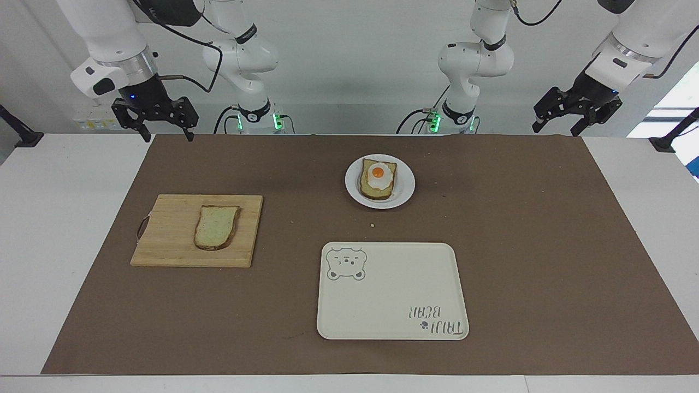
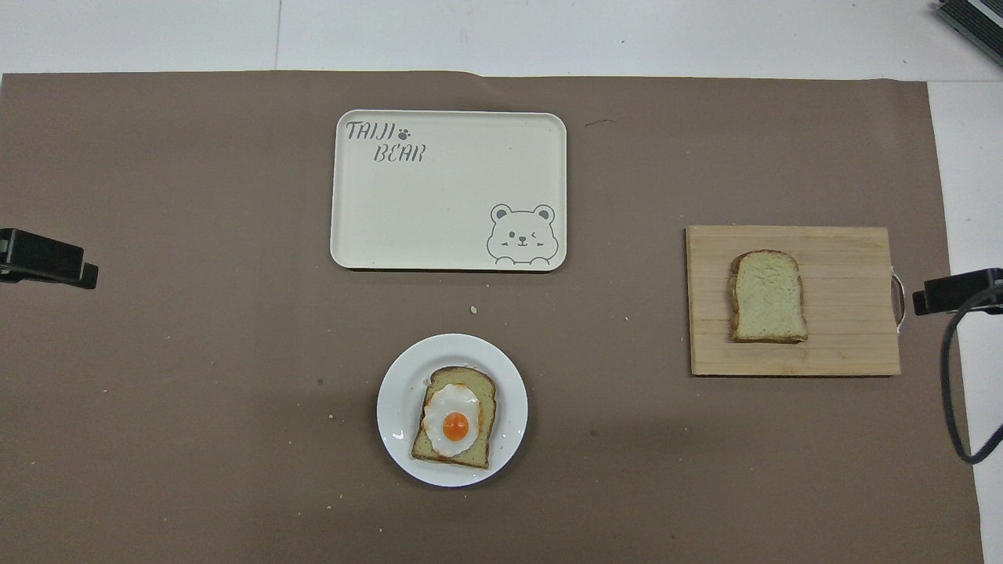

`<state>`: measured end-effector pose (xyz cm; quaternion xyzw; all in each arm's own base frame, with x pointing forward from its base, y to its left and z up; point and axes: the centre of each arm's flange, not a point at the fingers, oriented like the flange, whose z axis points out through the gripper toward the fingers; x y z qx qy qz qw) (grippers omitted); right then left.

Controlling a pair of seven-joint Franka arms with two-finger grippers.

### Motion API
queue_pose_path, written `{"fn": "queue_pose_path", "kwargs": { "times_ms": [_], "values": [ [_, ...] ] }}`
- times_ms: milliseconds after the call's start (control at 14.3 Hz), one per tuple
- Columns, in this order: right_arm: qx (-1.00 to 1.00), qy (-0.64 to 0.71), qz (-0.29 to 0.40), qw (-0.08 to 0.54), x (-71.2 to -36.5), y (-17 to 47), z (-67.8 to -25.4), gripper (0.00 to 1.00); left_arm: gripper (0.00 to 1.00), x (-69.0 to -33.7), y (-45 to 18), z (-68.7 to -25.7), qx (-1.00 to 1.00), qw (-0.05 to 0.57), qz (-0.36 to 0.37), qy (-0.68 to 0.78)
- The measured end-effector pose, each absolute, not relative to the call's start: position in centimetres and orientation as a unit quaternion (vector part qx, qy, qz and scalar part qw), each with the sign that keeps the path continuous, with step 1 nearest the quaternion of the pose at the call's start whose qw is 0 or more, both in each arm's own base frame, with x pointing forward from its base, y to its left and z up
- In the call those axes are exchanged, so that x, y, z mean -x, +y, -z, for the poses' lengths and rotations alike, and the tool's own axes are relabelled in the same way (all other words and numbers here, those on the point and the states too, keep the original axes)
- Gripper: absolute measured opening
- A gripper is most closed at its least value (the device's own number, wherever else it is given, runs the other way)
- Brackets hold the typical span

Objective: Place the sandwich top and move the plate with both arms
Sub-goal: 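Reach the right gripper to the bread slice on the wooden board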

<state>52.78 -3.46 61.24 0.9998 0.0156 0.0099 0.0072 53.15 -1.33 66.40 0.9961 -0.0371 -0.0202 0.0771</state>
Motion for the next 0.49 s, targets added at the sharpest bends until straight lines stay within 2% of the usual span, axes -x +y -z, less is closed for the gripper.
{"fn": "queue_pose_path", "kwargs": {
  "times_ms": [489],
  "values": [
    [-1.000, 0.022, 0.003, 0.008, -56.4, -3.4, -52.6, 1.00, 1.00, -52.9, -0.1, -65.5, -0.991, 0.121, 0.012, -0.058]
  ]
}}
